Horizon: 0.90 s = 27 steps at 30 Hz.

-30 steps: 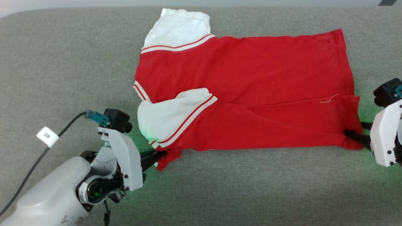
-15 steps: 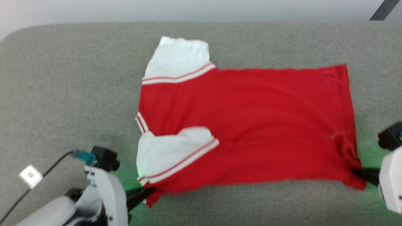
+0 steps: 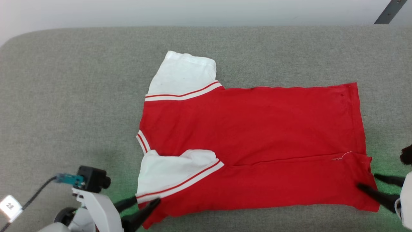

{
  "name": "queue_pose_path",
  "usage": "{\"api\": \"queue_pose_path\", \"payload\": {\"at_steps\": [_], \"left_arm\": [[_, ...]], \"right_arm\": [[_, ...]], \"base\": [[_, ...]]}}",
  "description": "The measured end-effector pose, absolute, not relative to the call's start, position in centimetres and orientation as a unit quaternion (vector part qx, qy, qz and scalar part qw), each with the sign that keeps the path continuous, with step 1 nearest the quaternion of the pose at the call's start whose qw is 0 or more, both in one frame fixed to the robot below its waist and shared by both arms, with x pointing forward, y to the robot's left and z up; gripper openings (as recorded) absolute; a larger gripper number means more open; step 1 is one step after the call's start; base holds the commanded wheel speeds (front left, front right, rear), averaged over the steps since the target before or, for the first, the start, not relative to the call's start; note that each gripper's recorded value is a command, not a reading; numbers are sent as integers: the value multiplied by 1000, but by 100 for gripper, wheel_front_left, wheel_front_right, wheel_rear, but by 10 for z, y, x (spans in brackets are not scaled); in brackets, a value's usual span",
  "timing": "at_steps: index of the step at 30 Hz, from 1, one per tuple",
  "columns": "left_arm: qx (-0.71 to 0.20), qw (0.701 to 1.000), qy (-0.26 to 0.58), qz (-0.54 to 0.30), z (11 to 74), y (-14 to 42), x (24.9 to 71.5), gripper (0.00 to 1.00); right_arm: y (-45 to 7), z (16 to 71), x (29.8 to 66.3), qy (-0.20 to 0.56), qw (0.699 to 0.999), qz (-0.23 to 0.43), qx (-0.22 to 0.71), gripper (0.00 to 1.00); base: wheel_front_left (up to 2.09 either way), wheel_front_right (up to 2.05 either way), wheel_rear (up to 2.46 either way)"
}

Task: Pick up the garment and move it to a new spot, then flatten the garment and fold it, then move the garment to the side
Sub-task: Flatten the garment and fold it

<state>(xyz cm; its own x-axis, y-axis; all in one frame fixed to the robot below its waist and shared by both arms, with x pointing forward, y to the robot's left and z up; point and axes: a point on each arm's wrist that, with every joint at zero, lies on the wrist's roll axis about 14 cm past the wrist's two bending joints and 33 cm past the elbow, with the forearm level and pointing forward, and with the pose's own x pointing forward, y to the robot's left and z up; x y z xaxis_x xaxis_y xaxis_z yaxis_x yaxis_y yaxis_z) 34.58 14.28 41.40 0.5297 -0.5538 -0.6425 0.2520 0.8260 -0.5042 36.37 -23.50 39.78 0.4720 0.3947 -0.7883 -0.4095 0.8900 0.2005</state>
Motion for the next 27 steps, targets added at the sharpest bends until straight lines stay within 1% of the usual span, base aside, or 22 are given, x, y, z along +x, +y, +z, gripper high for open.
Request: {"api": "queue_pose_path", "payload": {"at_steps": [4,7,12,15,18,22,25,27], "left_arm": [[-177,878,386,-222,424,148,361,100],[-175,898,348,-207,433,154,374,100],[-166,931,274,-174,443,166,404,100],[-162,952,212,-150,457,174,431,100],[-158,964,166,-138,470,175,458,100],[-120,977,108,-140,498,176,507,100],[-106,979,92,-151,512,165,542,100],[-90,979,96,-157,517,160,565,100]], "right_arm": [[-241,409,382,415,883,217,2,100],[-240,421,400,363,908,206,9,100],[-231,443,436,240,952,187,26,100],[-226,452,450,171,970,169,38,100],[-221,461,459,121,980,149,57,100],[-220,479,471,66,987,121,79,100],[-222,500,478,17,991,102,85,100],[-226,508,477,-3,992,86,93,100]], "base": [[0,0,0],[0,0,0],[0,0,0],[0,0,0],[0,0,0],[0,0,0],[0,0,0],[0,0,0]]}}
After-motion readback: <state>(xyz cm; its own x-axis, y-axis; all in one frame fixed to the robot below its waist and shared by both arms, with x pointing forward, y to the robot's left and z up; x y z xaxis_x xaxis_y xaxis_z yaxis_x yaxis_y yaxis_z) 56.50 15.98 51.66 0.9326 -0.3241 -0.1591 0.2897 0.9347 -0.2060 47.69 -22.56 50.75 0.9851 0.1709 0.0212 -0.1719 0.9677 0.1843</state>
